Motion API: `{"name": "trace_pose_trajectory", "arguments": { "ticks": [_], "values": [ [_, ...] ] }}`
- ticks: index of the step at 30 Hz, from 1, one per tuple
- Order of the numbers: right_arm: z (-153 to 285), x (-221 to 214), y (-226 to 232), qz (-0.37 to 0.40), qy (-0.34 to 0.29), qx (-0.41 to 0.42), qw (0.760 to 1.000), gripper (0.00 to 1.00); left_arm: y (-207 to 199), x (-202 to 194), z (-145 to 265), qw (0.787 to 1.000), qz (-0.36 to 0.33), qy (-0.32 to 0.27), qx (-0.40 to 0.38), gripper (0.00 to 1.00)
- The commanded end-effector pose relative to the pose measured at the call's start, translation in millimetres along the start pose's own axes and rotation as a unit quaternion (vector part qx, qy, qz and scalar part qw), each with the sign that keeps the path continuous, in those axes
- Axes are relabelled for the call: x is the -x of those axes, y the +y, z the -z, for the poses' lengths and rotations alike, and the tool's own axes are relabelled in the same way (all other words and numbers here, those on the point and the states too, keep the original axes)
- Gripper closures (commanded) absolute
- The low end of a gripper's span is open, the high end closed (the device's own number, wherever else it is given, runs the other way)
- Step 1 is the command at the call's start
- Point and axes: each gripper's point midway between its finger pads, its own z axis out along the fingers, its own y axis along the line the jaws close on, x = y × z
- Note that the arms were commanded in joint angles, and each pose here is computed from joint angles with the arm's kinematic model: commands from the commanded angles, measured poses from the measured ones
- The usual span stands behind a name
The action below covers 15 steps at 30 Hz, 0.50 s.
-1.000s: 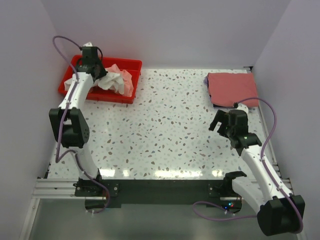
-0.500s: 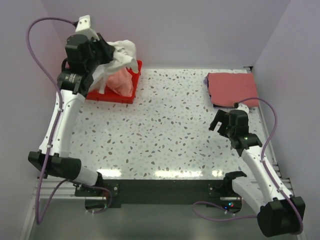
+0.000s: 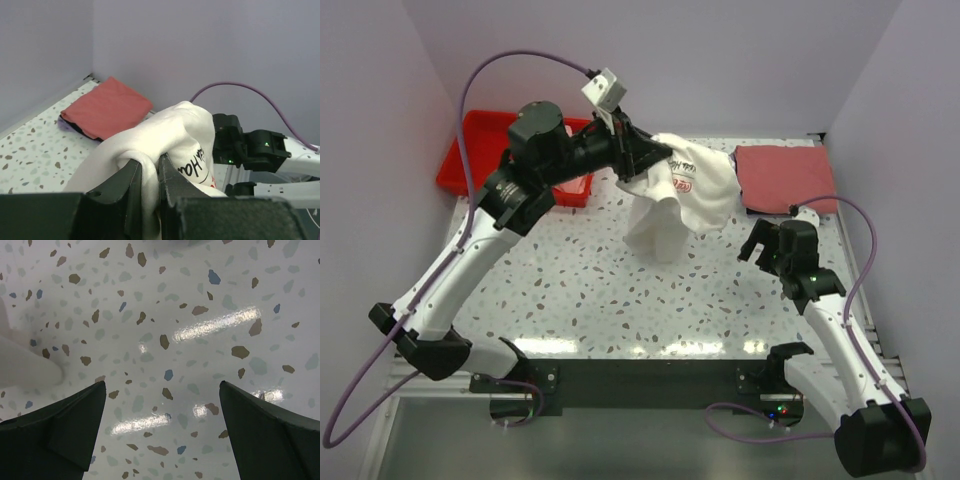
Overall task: Fold and stack the t-shirts
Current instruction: Move the tshirt to the center of the board
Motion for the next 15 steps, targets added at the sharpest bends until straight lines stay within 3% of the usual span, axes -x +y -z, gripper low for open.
{"name": "trace_pose_trajectory", "arguments": {
  "ticks": [1,3,11,14,15],
  "values": [
    [3,9,-3,-0.002,-0.021,-0.009,1.000,0.01,-43,35,12,0.993,-0.038,-0.067,-0.088,1.00],
    [3,9,-4,-0.003,-0.022,-0.012,1.000,0.01,-48,35,11,0.991,-0.036,-0.082,-0.096,1.00],
    [1,8,-4,-0.004,-0.020,-0.011,1.000,0.01,-36,-25,-7,0.994,0.009,-0.027,-0.104,1.00],
    [0,7,-3,-0.001,-0.015,-0.010,1.000,0.01,2,-80,-9,0.999,0.036,0.007,-0.028,0.92],
    [0,6,-2,0.001,-0.014,-0.009,1.000,0.01,36,-114,-7,0.997,0.047,0.026,0.051,0.91]
  ]
}}
